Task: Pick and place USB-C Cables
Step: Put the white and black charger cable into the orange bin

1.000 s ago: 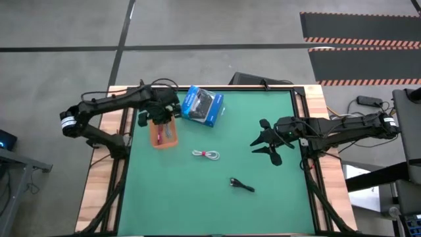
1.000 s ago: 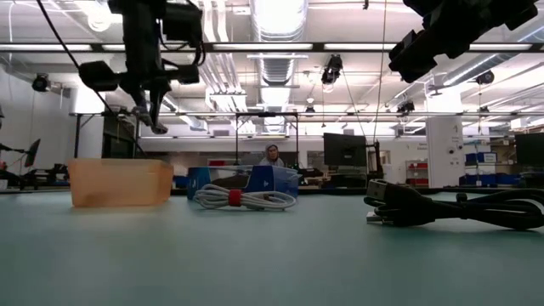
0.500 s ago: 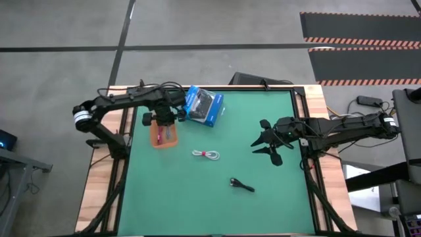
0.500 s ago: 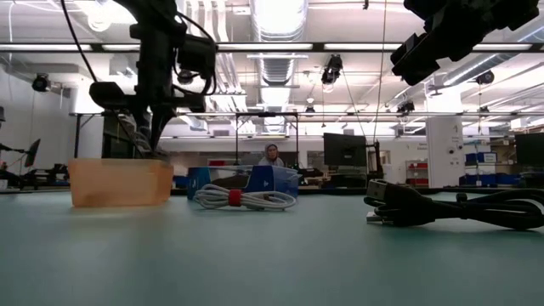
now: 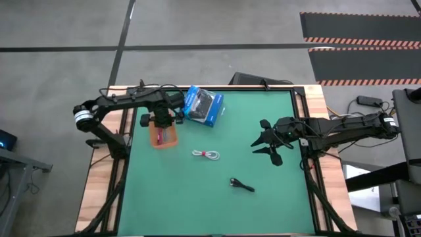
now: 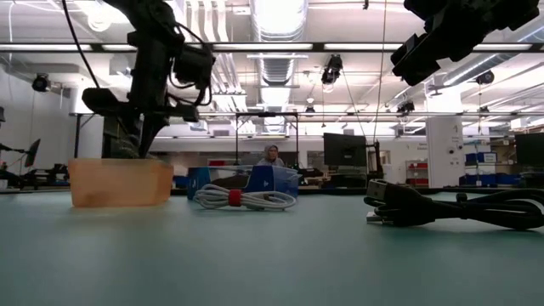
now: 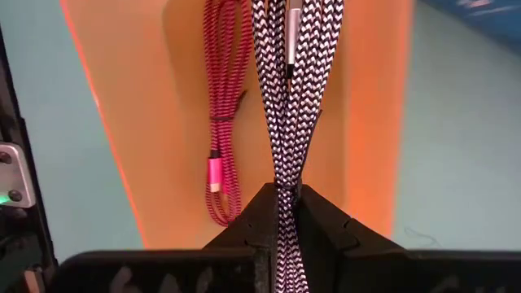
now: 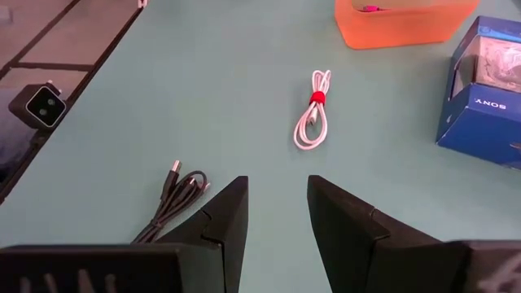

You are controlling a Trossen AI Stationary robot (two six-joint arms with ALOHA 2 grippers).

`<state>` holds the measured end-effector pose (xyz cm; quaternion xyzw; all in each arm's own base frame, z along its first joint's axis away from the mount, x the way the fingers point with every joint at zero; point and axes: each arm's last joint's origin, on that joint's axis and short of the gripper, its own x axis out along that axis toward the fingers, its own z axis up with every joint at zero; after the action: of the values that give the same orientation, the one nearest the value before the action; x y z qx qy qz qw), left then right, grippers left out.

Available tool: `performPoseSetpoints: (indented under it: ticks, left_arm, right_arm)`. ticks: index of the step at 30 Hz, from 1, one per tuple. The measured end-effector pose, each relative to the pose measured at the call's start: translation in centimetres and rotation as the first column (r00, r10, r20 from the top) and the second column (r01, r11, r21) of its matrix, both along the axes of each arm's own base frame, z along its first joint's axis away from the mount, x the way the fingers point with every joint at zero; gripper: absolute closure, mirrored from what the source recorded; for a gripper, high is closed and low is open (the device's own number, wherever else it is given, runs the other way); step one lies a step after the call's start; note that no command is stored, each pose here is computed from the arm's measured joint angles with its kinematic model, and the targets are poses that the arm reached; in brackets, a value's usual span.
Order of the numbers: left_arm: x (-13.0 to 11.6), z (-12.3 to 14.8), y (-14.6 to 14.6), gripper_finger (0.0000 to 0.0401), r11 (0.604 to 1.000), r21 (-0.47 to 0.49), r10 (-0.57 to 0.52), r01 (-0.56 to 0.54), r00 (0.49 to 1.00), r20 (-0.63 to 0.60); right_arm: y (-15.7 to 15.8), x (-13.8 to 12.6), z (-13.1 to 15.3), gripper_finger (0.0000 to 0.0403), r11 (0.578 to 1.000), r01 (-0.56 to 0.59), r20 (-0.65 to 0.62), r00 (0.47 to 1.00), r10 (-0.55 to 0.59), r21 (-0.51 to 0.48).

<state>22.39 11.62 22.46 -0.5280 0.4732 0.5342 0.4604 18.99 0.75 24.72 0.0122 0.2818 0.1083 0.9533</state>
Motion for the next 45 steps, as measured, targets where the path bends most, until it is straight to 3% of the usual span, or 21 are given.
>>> performPoseSetpoints:
  ticks: [7, 15, 26, 36, 45]
  left_arm:
    - [-0.5, -1.9, -0.3, 0.0386, 0.999, -0.023, -0.035, 0.035, 0.999, -0.002]
    - [-0.3, -2.2, -0.2, 0.0386, 0.998, -0.007, -0.068, 0.068, 0.997, 0.028]
    - [0.0, -2.8, 0.0, 0.0386, 0.981, -0.012, -0.194, 0.194, 0.981, 0.02]
    - [0.5, -3.8, 0.2, 0.0386, 0.942, -0.027, -0.335, 0.335, 0.942, 0.005]
    - [0.8, -4.9, 0.4, 0.0386, 0.942, -0.057, -0.333, 0.331, 0.943, -0.024]
  right_arm:
    - [0.0, 0.0, 0.0, 0.0284, 1.0, 0.0, 0.001, 1.0, 0.0, 0.0]
    - [0.0, 0.0, 0.0, 0.0284, 1.0, -0.001, 0.002, 1.0, 0.001, -0.001]
    - [0.0, 0.0, 0.0, 0.0284, 1.0, -0.001, 0.002, 1.0, 0.001, -0.001]
    - [0.0, 0.0, 0.0, 0.0284, 1.0, -0.002, 0.004, 1.0, 0.002, -0.002]
    - [0.0, 0.0, 0.0, 0.0284, 1.0, -0.002, 0.004, 1.0, 0.002, -0.002]
